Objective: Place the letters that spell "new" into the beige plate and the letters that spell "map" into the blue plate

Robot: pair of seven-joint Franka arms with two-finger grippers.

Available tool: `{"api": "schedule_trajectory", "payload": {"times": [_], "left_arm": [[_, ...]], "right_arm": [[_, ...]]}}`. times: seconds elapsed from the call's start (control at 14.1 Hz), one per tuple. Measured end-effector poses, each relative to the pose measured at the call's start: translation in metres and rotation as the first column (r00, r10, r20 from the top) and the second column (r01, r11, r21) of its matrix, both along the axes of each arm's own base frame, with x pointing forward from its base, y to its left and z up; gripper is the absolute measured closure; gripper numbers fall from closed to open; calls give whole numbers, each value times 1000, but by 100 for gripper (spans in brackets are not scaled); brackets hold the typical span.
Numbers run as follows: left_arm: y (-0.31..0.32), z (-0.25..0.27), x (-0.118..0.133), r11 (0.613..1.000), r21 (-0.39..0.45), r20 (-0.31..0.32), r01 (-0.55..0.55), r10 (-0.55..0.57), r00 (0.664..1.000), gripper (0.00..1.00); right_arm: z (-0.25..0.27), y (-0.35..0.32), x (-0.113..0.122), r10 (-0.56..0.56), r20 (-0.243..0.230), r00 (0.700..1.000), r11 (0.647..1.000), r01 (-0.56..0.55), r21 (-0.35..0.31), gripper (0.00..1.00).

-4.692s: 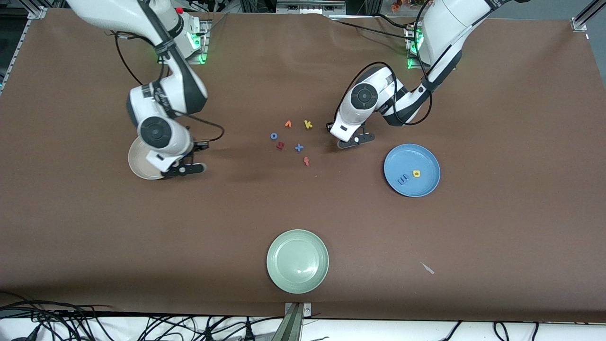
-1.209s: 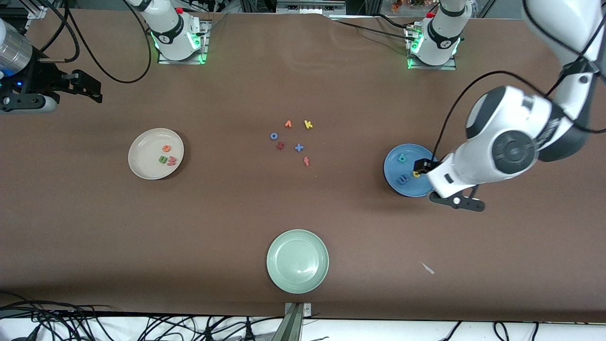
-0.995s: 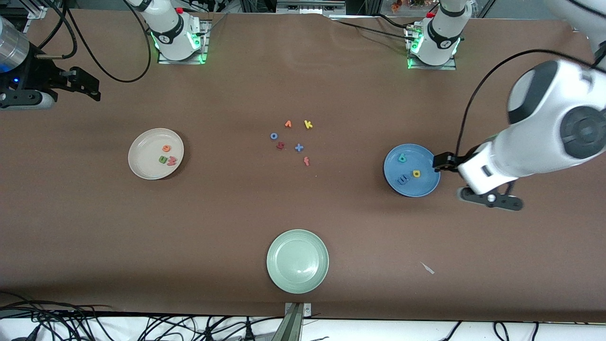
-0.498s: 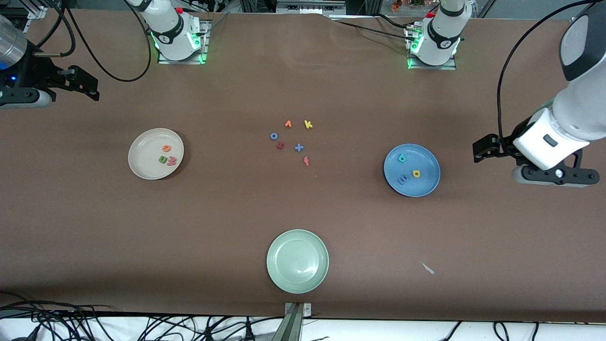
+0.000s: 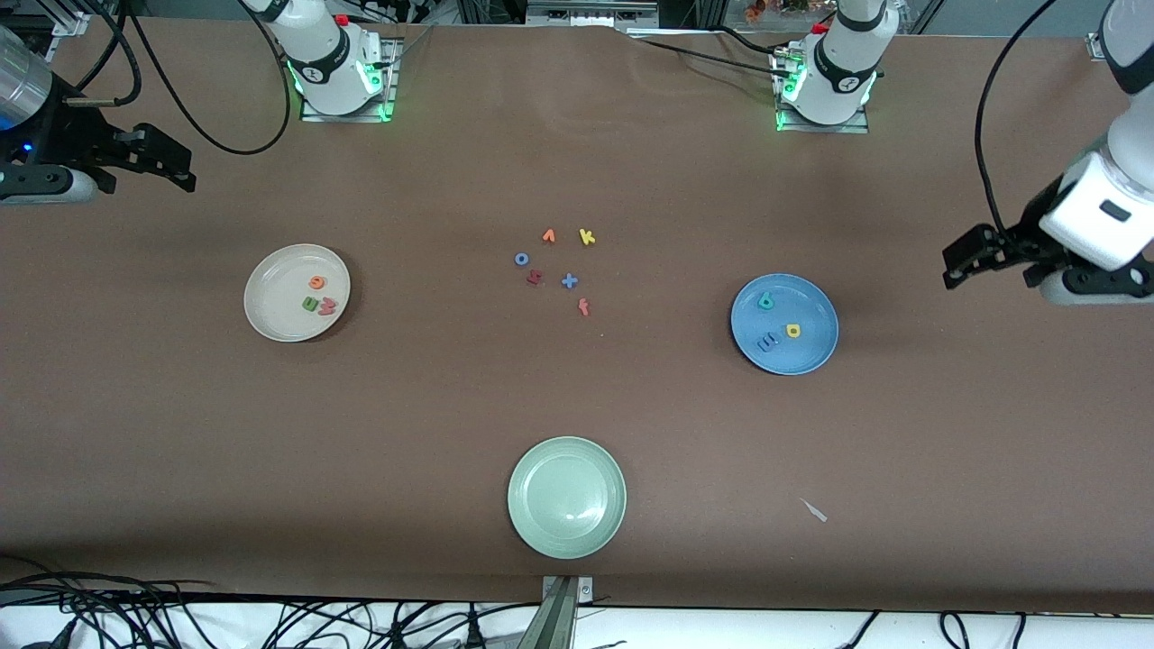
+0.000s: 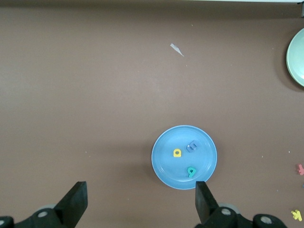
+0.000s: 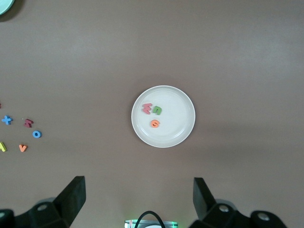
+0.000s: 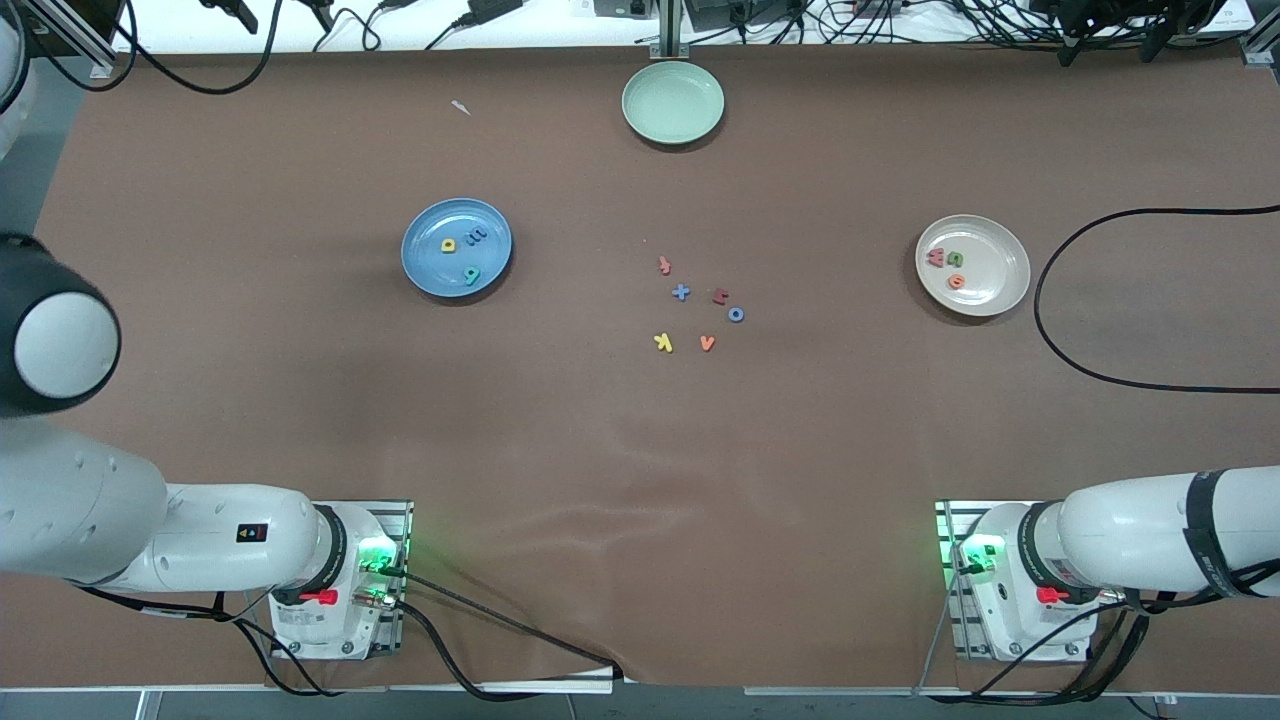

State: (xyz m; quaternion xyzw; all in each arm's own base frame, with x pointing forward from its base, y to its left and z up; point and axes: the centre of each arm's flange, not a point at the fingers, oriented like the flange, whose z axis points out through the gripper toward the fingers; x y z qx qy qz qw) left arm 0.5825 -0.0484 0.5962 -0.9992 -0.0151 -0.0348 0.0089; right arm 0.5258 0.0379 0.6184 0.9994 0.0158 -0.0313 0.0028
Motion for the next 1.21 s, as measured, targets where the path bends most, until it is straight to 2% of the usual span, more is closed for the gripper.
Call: {"api": "schedule_trajectory", "payload": {"times": [0.28,0.64,0.92,1.21], "left_arm": [[-11,1,-29,997,14,25,80,-80,996,0],[-2,-2,-32,997,14,13,82,-82,997,0],[1,-4,-38,997,15,-45,79,-78,996,0],[3,-2,-40,997,15,-57,75,-74,996,0]], "right_arm": [[0,1,0,1,0,1000,1000,-1,0,0],[-1,1,0,2,-4,1000,1000,-2,0,0],[-1,1,0,2,-4,1000,1000,-2,0,0],[-1,1,0,2,-5,1000,1000,-2,0,0]]}}
